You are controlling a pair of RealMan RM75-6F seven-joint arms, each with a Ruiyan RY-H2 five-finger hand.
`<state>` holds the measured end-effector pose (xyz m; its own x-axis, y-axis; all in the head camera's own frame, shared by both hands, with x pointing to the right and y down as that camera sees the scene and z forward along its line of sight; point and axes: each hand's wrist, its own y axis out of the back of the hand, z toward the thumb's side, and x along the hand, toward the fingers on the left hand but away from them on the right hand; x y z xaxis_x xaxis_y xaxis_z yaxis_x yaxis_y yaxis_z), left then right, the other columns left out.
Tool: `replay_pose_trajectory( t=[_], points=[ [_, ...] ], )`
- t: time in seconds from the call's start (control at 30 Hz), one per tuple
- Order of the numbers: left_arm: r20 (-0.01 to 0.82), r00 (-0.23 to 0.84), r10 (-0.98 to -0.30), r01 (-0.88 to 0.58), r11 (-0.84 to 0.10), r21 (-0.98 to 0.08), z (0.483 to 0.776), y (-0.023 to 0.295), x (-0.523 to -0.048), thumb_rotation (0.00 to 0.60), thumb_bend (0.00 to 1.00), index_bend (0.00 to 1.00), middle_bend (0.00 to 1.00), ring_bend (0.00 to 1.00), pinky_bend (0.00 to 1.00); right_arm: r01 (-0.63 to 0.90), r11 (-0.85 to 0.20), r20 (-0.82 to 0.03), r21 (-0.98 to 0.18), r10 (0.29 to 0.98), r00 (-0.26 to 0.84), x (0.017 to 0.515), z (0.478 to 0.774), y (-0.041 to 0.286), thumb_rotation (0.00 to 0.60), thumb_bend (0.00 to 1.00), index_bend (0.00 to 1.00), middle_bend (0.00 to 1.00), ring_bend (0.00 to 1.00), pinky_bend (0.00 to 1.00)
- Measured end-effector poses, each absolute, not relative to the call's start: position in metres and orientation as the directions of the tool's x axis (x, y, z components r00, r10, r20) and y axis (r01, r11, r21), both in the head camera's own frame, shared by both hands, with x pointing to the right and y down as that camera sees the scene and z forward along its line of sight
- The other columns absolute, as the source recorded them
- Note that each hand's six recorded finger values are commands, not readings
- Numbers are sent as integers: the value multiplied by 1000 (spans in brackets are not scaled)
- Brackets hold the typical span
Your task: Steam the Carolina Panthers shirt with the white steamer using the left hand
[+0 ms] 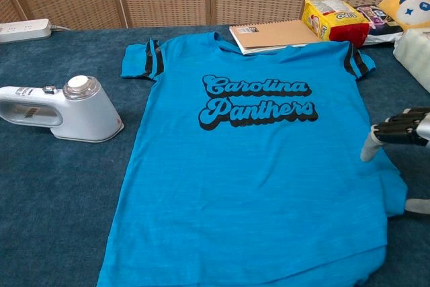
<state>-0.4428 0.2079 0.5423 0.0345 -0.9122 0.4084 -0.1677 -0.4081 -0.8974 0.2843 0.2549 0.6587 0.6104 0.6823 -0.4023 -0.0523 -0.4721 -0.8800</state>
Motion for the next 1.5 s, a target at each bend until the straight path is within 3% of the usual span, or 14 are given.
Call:
replay_pose_trajectory(
  t=[0.5, 0.67, 0.77, 1.07, 1.27, 1.5],
  points=[
    [411, 7, -912, -183, -405, -896, 544, 213, -460, 380, 322, 246, 288, 197, 227, -108, -446, -399, -888, 634, 663, 250, 670, 253, 600, 134, 452, 375, 356, 335],
    [411, 4, -912, -188, -404, -895, 544, 213, -465, 381, 322, 246, 288, 197, 227, -129, -440, -408, -889, 628, 663, 247, 673, 253, 600, 237, 519, 398, 383, 362],
    [411, 7, -912, -189, -405, -895, 544, 213, -465, 381, 323, 246, 288, 197, 227, -144, -441, -414, -886, 613, 673, 243, 675, 255, 600, 302, 576, 436, 426, 404],
    [407, 34, -913, -177, -407, -896, 543, 208, -462, 383, 322, 246, 288, 197, 227, -167, -438, -424, -883, 594, 684, 235, 677, 250, 600, 330, 718, 587, 577, 578],
    [426, 63, -902, -169, -431, -887, 550, 204, -455, 380, 322, 245, 288, 197, 227, -147, -412, -395, -899, 620, 677, 237, 672, 248, 600, 349, 770, 684, 682, 687],
    [446, 95, -890, -153, -455, -877, 559, 198, -446, 382, 323, 245, 288, 197, 230, -133, -401, -381, -906, 639, 668, 240, 667, 244, 600, 357, 791, 717, 724, 754]
  ],
)
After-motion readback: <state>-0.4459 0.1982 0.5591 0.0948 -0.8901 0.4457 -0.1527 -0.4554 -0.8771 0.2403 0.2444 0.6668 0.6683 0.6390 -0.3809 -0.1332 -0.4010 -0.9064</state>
